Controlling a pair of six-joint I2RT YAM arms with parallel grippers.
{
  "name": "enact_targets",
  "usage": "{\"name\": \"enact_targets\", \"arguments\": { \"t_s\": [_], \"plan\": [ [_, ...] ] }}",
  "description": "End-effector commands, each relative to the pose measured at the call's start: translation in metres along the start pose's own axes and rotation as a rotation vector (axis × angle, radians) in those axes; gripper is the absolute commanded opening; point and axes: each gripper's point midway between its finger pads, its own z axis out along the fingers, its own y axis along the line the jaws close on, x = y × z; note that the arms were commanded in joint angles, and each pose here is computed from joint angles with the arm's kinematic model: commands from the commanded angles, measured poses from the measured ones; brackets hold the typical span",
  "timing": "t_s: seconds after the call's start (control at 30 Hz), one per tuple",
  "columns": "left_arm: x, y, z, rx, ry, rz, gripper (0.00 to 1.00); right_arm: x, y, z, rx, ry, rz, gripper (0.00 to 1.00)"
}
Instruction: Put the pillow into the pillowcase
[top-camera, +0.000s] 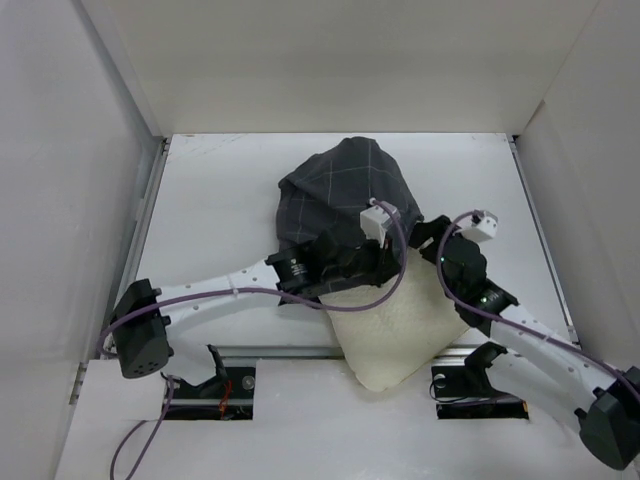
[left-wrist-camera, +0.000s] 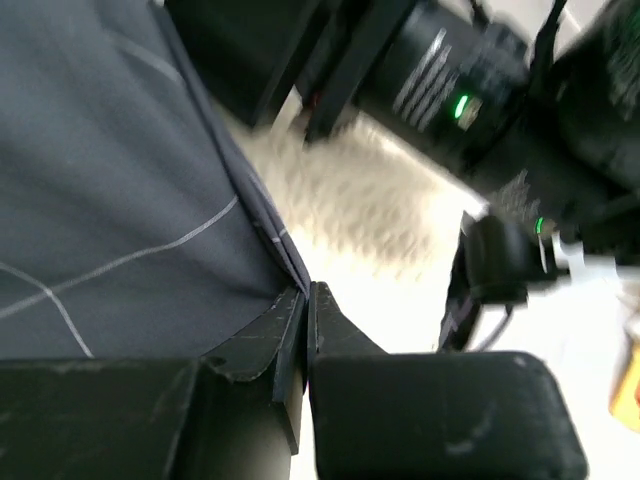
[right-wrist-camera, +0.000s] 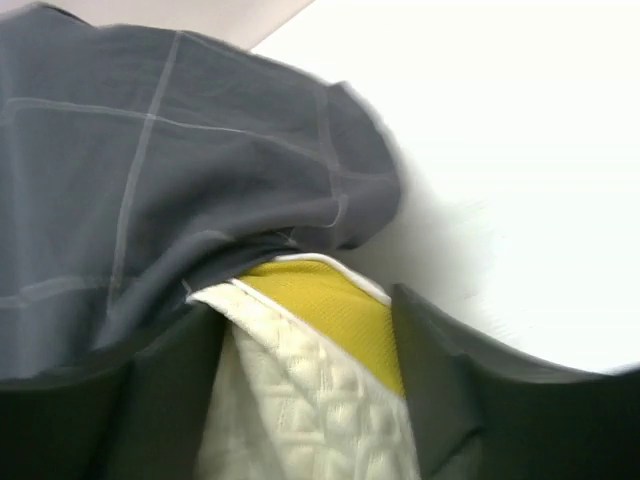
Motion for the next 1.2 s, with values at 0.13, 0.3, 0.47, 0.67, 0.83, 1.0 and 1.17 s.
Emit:
{"name": "enact_targets", "arguments": {
  "t_s": [0.13, 0.3, 0.47, 0.67, 0.83, 1.0, 1.17],
  "plan": [
    [-0.031, 0.044, 0.024, -0.136, 0.034, -0.016, 0.0, -0.012, 0.011, 0.019, 0.079, 0.08, -0.202, 0.97],
    [-0.044, 0.091, 0.031, -0.204, 0.022, -0.04, 0.0, 0.022, 0.003, 0.008, 0.08, 0.305, -0.296, 0.99],
    [-0.069, 0.121, 0.017, -0.291, 0.011, -0.021, 0.67, 0.027, -0.002, -0.012, 0.028, 0.353, -0.318, 0.99],
    [-0.056, 0.135, -0.023, -0.387, 0.034, 0.029, 1.0, 0.044, -0.013, -0.032, -0.015, 0.463, -0.402, 0.99],
    [-0.004, 0.152, -0.068, -0.498, 0.084, -0.063, 1.0, 0.086, -0.017, -0.042, -0.023, 0.605, -0.498, 0.99],
    [0.048, 0.151, -0.093, -0.513, 0.122, -0.194, 1.0, 0.115, -0.013, -0.038, -0.03, 0.674, -0.558, 0.99],
    [0.092, 0.151, -0.099, -0.474, 0.195, -0.218, 1.0, 0.142, -0.002, -0.038, -0.102, 0.725, -0.697, 0.99]
  ]
}}
